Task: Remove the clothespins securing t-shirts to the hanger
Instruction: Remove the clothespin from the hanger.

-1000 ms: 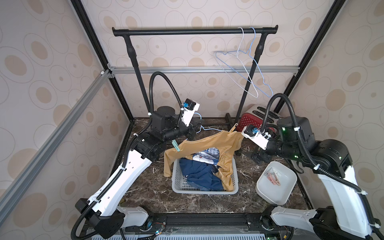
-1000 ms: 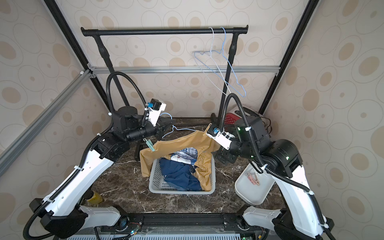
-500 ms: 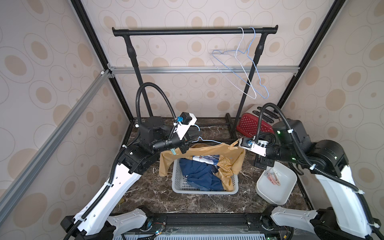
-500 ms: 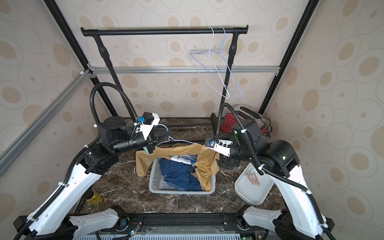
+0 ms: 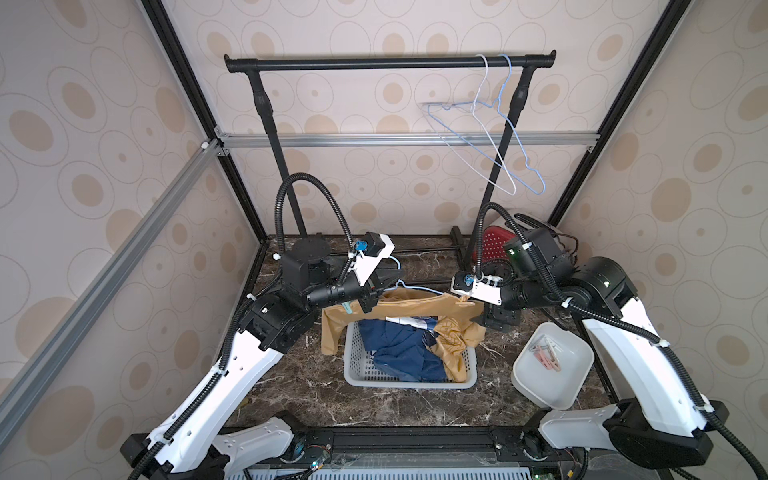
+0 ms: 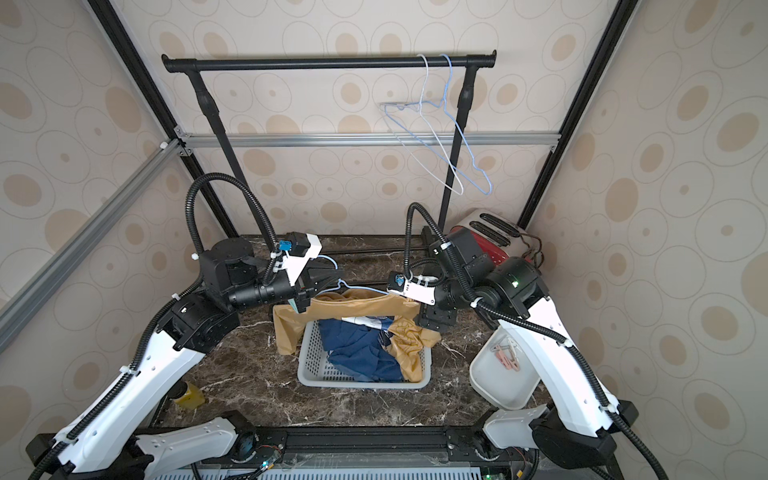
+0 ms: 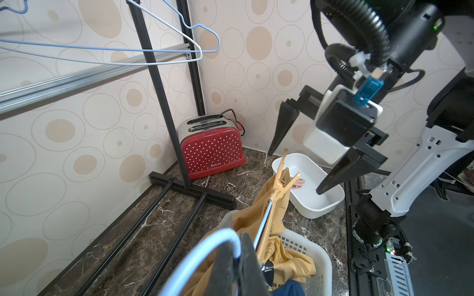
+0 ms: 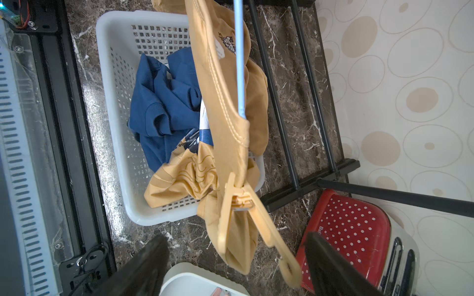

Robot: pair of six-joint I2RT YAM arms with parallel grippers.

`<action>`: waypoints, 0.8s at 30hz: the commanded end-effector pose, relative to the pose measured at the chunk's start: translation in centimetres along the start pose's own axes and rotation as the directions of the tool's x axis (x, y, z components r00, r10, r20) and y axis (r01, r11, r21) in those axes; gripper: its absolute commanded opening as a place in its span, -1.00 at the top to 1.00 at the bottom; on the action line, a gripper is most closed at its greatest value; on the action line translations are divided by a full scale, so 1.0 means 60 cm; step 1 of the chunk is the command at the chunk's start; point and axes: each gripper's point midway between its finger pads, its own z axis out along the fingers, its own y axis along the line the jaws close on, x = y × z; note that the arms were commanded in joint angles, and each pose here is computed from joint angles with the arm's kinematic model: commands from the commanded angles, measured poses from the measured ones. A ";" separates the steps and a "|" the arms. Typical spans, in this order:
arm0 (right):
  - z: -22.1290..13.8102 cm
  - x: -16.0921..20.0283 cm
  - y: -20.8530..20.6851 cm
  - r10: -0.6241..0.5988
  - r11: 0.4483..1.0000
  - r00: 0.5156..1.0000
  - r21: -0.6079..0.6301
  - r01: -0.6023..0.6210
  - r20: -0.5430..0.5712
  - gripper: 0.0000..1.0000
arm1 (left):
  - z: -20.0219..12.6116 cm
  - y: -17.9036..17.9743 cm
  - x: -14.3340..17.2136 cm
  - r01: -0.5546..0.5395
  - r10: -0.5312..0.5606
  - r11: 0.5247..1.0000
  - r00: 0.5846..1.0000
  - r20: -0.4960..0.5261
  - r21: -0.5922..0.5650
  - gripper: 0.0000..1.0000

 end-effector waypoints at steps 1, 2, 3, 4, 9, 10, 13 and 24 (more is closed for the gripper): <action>0.009 -0.005 0.013 0.007 0.999 1.000 -0.053 -0.006 0.017 -0.64 | -0.012 -0.011 -0.030 -0.048 0.047 0.999 0.997 0.065 0.013 1.00; 0.011 -0.005 0.013 0.008 0.998 1.000 -0.056 -0.008 0.016 -0.59 | -0.012 -0.010 -0.030 -0.046 0.045 0.999 0.997 0.066 0.012 1.00; 0.013 -0.005 0.012 0.010 0.998 1.000 -0.057 -0.009 0.016 -0.54 | -0.012 -0.011 -0.030 -0.046 0.045 0.999 0.997 0.067 0.015 1.00; 0.015 -0.006 0.012 0.011 0.998 1.000 -0.059 -0.010 0.014 -0.47 | -0.011 -0.011 -0.029 -0.045 0.044 0.999 0.997 0.065 0.014 1.00; 0.023 -0.008 0.008 0.010 0.998 1.000 -0.060 -0.010 0.007 -0.23 | -0.010 -0.011 -0.028 -0.041 0.039 0.999 0.997 0.064 0.017 1.00; 0.025 -0.007 0.006 0.011 0.998 1.000 -0.057 -0.011 0.002 -0.19 | -0.010 -0.012 -0.029 -0.042 0.041 0.999 0.997 0.066 0.017 1.00; 0.029 -0.002 0.005 0.007 0.998 1.000 -0.055 -0.008 -0.017 -0.07 | -0.011 -0.011 -0.028 -0.041 0.040 0.999 0.997 0.067 0.013 1.00; 0.030 0.004 0.003 0.007 0.999 0.999 -0.046 -0.009 -0.036 0.35 | -0.008 -0.008 -0.024 -0.033 0.032 0.999 0.998 0.061 0.006 1.00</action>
